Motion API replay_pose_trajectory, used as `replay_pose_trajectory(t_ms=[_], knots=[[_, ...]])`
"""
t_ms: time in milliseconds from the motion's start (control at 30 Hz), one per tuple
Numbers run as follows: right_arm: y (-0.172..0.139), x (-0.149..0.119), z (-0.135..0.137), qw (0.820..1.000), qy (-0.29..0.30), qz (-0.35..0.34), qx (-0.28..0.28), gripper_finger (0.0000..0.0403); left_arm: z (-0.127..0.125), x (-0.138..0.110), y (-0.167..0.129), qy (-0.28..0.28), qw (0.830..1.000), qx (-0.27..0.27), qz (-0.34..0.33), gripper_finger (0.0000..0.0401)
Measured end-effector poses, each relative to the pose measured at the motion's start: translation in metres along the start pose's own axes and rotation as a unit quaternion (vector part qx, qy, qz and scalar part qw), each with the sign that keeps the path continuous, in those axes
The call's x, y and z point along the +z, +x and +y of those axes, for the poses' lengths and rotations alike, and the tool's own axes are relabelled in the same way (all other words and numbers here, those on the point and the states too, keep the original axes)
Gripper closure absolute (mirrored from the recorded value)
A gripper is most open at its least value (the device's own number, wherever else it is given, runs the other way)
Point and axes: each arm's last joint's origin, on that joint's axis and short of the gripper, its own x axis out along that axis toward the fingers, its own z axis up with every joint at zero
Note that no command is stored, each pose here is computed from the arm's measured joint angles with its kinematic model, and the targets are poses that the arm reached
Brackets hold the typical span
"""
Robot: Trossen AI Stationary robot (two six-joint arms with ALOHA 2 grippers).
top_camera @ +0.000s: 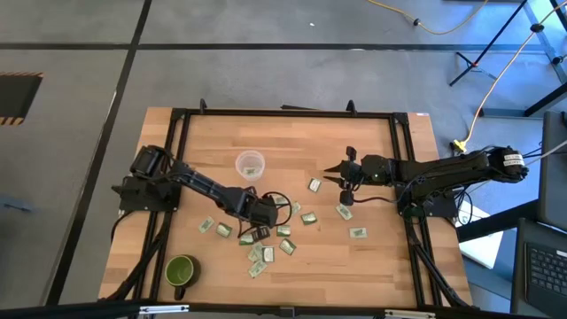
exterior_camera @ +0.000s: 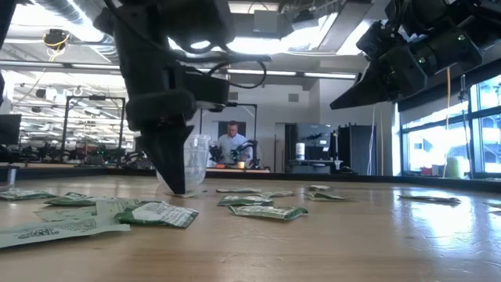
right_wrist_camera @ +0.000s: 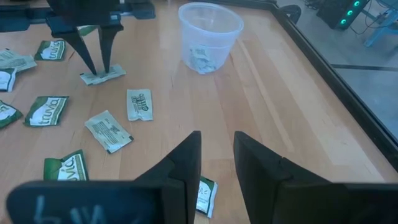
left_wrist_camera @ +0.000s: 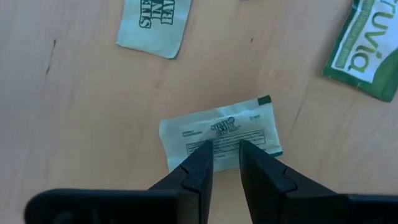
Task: Pick and place Stevia / Truvia into bins
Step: Put the light green stevia packet into the transparent container
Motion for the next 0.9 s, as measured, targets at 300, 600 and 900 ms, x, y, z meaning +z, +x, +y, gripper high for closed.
replay_pose_trajectory(t_ms=[300,600,900], knots=[[0.0,0.0,0.0,1.0,-0.001,0.0,0.0,0.0304,0.0,-0.001,0.0,0.006,1.0,-0.01,0.012,0.0347],[0.0,0.0,0.0,1.0,-0.002,0.0,0.0,0.0304,0.0,-0.001,-0.002,0.014,1.0,-0.017,0.017,0.0393],[0.0,0.0,0.0,1.0,-0.001,-0.001,0.0,0.0304,0.011,0.003,-0.05,0.037,0.998,-0.025,-0.033,0.0398]])
